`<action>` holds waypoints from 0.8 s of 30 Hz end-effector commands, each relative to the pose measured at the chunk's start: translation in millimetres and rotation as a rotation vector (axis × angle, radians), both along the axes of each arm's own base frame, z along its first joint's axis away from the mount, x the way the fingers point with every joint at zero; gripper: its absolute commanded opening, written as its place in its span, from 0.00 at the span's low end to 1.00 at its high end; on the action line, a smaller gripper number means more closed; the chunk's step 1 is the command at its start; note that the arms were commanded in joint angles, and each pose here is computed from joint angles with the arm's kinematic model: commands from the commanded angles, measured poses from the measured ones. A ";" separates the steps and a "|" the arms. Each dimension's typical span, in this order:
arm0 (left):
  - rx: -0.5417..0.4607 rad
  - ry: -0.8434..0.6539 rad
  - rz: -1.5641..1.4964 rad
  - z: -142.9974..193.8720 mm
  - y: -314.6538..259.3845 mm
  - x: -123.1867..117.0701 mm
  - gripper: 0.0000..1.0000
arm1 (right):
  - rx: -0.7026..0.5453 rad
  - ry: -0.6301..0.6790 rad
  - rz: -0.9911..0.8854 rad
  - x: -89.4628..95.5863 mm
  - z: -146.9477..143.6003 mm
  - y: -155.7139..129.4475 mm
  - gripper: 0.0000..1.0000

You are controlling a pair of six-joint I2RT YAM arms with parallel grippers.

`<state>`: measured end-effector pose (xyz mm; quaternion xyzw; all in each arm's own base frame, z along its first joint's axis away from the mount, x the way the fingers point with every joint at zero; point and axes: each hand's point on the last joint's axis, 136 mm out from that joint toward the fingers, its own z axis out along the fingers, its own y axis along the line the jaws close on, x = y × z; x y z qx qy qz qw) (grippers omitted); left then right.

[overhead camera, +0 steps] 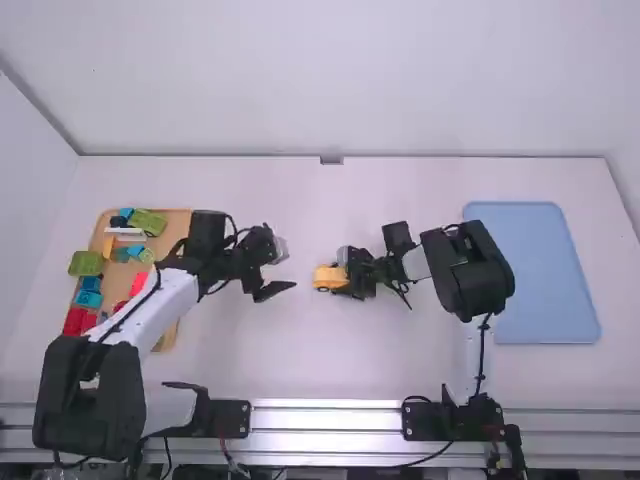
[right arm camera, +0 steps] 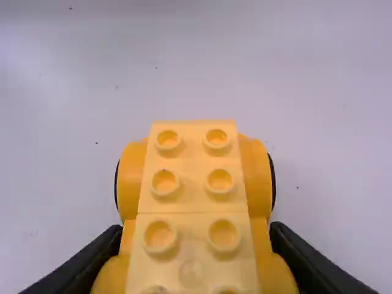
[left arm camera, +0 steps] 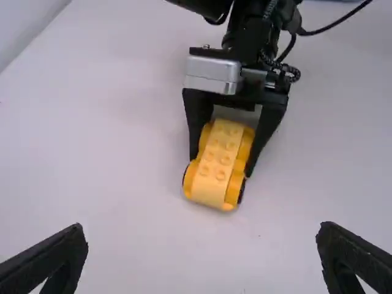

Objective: Assemble lego blocks to make yellow taxi

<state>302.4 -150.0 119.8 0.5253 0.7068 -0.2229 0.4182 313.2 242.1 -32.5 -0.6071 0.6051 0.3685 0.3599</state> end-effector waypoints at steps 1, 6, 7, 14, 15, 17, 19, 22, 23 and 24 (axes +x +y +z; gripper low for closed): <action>-0.010 -0.008 -0.003 3.6 0.0 -2.5 0.99 | -0.125 0.048 -0.057 -5.9 -28.5 -13.1 0.84; -0.012 -0.013 -0.001 4.6 0.0 -1.3 0.99 | -0.160 0.092 -0.125 0.7 -17.9 -19.4 0.95; -0.011 -0.014 -0.001 4.6 0.1 -1.2 0.99 | -0.177 0.090 -0.128 0.3 -13.7 -21.4 0.98; -0.002 -0.006 0.007 2.3 2.5 -1.4 0.99 | -0.385 0.045 -0.213 0.0 25.8 -52.1 0.98; 0.011 -0.007 0.016 0.6 4.1 -0.2 0.99 | -0.408 0.034 -0.226 -0.3 32.7 -56.3 0.98; 0.055 -0.016 0.049 -3.9 10.2 5.2 0.99 | -0.442 -0.001 -0.253 0.8 48.9 -63.7 0.98; 0.067 -0.002 0.126 -4.6 16.8 14.9 0.99 | -0.451 -0.033 -0.267 0.9 64.3 -66.6 0.98; -0.027 0.110 0.321 2.3 23.0 31.2 0.99 | -0.433 -0.070 -0.278 0.9 84.2 -67.3 0.98; -0.052 0.132 0.365 4.8 24.7 34.9 0.99 | -0.427 -0.082 -0.281 1.7 88.9 -67.0 0.98; -0.079 0.158 0.426 7.7 28.1 39.5 0.99 | -0.417 -0.097 -0.281 2.1 94.2 -65.6 0.98</action>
